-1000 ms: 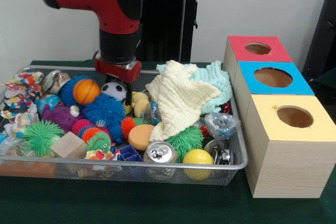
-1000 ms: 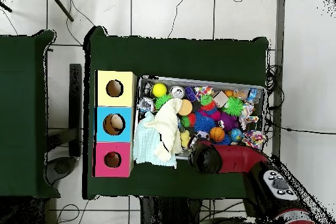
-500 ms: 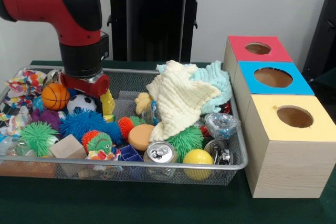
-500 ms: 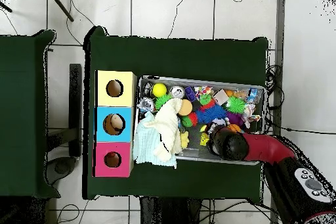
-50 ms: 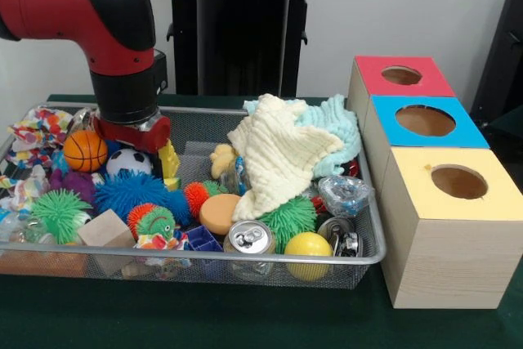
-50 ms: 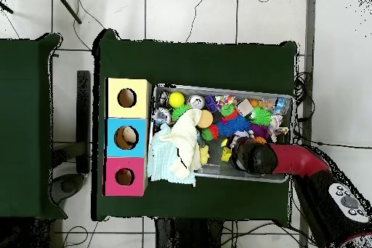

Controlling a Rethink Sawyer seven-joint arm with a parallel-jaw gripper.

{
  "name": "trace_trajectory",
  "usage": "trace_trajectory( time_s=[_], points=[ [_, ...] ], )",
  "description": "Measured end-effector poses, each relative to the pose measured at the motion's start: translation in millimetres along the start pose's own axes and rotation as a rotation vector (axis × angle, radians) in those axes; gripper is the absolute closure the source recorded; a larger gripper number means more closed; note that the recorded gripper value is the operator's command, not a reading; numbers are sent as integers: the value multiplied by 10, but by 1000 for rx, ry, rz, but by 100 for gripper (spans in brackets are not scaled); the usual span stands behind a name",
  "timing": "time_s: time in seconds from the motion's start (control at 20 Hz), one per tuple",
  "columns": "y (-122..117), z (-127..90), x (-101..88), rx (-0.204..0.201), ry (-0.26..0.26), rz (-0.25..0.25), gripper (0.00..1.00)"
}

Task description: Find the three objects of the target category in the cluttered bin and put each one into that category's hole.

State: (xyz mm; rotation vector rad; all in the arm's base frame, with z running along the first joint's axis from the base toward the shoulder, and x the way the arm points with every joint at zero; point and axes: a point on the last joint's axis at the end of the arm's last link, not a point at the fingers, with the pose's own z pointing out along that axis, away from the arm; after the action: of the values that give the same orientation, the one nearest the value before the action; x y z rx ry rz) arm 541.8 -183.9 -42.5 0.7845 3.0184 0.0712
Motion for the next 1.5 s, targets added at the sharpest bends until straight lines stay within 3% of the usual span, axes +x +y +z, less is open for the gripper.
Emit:
trace_trajectory(
  time_s=[0.3,0.6,1.1,1.5],
  points=[
    [27,-66,14,8,27,-7,0],
    [70,-329,-105,28,58,-8,0],
    [182,-669,-347,30,-4,-28,0],
    [185,-782,-392,40,-25,-35,0]
  ],
)
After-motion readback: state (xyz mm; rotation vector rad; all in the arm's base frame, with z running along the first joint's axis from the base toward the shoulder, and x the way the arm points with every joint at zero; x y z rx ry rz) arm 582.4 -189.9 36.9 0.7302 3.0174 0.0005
